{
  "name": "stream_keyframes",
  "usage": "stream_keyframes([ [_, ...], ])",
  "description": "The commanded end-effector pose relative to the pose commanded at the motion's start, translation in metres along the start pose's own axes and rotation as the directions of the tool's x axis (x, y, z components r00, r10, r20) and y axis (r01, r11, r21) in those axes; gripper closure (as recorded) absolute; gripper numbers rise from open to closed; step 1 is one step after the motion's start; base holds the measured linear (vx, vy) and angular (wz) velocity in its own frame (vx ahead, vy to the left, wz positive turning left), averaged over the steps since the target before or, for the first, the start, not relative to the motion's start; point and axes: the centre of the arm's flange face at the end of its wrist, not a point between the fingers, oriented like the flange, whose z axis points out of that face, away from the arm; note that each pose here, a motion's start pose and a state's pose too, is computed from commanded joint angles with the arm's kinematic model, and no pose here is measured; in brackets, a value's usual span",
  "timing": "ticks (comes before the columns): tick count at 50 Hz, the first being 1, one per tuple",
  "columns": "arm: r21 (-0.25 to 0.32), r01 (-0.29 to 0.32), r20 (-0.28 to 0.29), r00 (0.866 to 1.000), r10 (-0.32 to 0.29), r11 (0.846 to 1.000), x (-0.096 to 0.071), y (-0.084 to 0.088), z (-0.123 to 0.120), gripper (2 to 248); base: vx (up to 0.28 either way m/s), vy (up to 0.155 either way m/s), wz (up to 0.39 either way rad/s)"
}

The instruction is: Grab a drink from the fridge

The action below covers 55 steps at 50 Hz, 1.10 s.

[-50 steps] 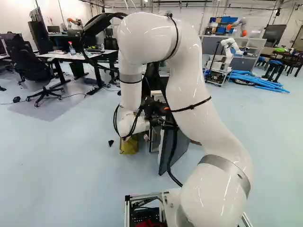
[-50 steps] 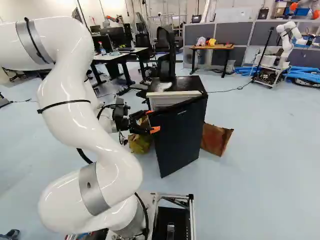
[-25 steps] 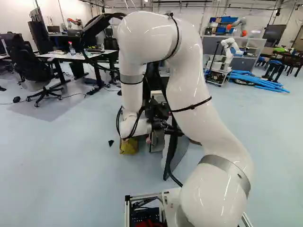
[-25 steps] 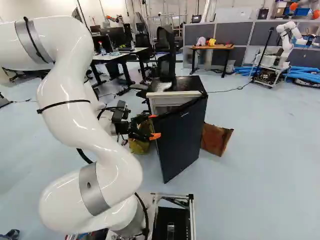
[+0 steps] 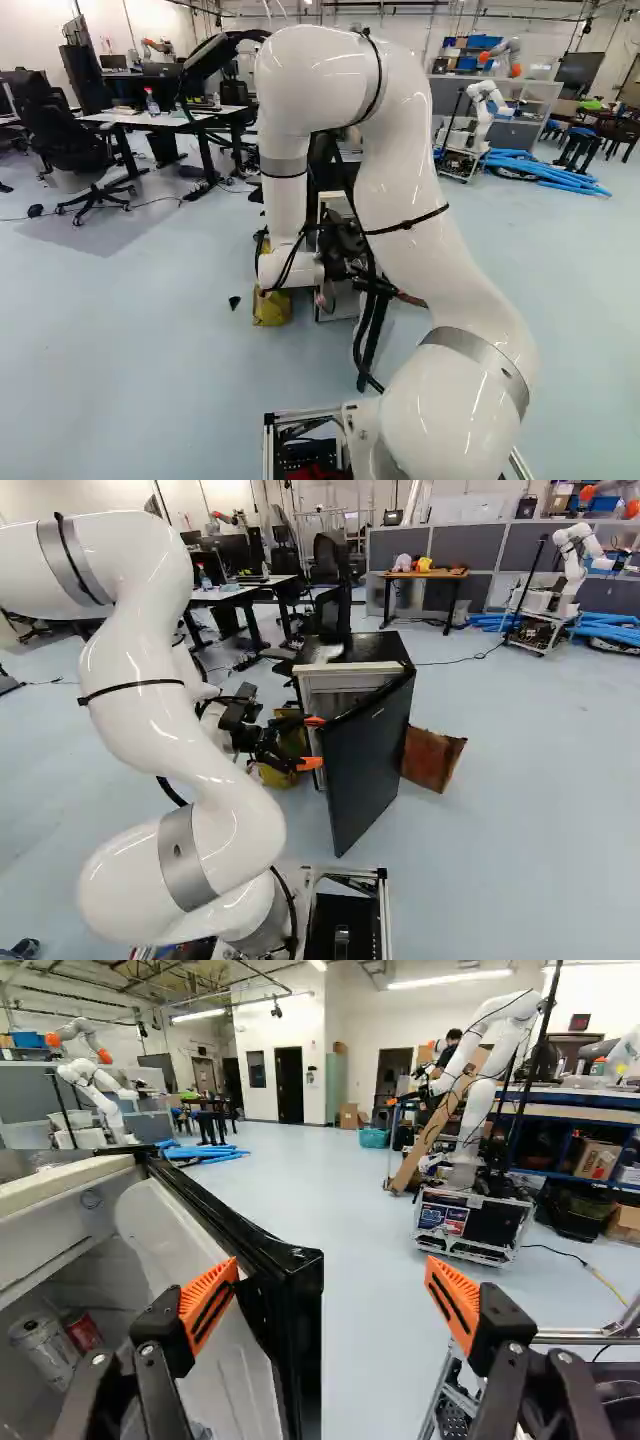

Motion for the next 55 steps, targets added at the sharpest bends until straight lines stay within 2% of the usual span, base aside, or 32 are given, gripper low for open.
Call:
stream_keyframes([
  [28, -0.127, -0.03, 0.011, 0.999, 0.032, 0.991, 0.005, -0.011, 0.02, 3, 0.0, 0.0, 0.0],
  [55, -0.267, -0.078, 0.021, 0.996, 0.087, 0.96, 0.014, -0.034, 0.055, 3, 0.0, 0.0, 0.0],
])
